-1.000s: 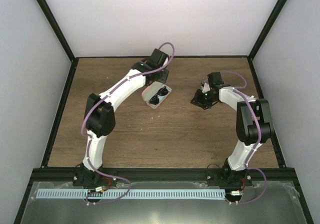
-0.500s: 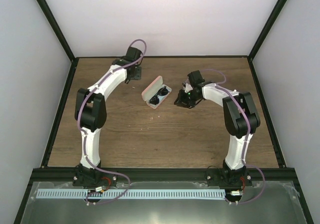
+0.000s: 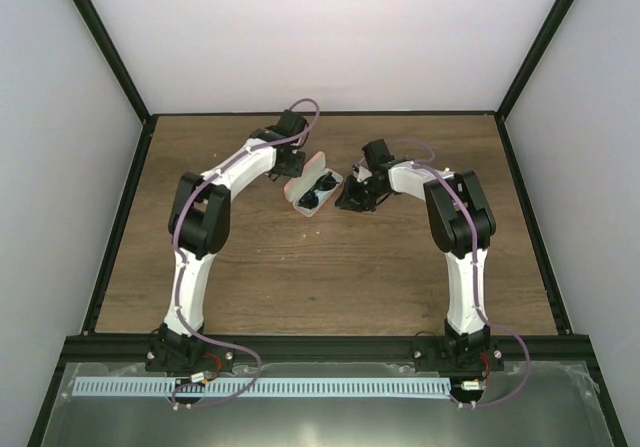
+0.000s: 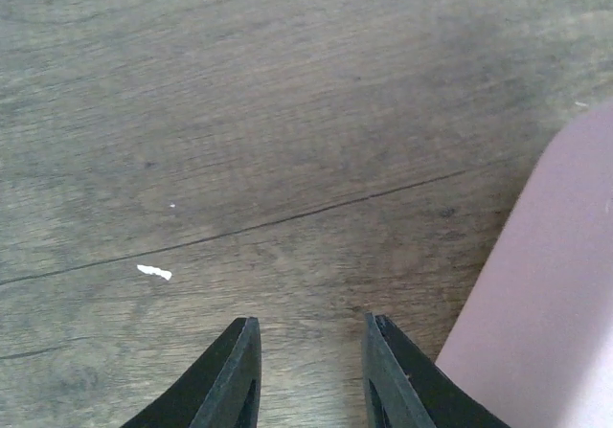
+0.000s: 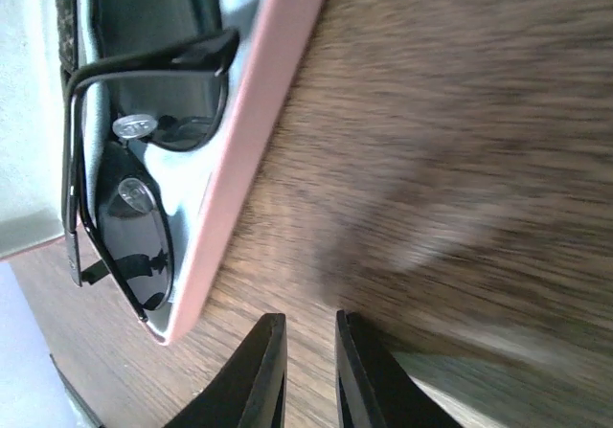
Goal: Organize the sunglasses
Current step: Close the sunglasses case at the center of the board.
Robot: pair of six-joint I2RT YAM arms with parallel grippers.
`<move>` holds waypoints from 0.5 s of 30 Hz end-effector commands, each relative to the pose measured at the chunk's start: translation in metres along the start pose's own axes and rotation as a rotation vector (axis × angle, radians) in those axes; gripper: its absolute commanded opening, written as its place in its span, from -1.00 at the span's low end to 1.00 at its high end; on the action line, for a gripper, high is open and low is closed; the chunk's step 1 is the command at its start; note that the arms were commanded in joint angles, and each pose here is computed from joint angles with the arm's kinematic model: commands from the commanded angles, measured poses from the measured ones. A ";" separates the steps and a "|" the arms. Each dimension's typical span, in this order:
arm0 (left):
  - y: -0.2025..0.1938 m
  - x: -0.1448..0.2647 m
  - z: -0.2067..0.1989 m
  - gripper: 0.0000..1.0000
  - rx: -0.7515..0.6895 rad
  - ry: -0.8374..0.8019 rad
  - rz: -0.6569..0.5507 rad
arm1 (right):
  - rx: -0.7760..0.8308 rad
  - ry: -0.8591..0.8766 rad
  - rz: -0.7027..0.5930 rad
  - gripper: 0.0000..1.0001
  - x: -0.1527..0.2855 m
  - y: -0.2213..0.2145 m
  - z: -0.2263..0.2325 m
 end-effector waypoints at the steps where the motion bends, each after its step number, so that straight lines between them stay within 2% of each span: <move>1: -0.006 0.004 -0.020 -0.35 -0.100 0.000 -0.002 | -0.013 0.035 0.053 -0.65 -0.021 -0.007 0.010; 15: -0.056 -0.002 -0.077 -0.35 -0.222 -0.027 0.059 | -0.011 0.036 0.083 -0.64 -0.031 -0.017 0.003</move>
Point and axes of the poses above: each gripper's point midway between its finger pads, its own x axis back along the fingers, its own z axis along the line the jaws close on, y = z × x, the point moved 1 cm from there along x, back along the fingers, and after that the axes turned 10 degrees about x, right-handed, at the moved point
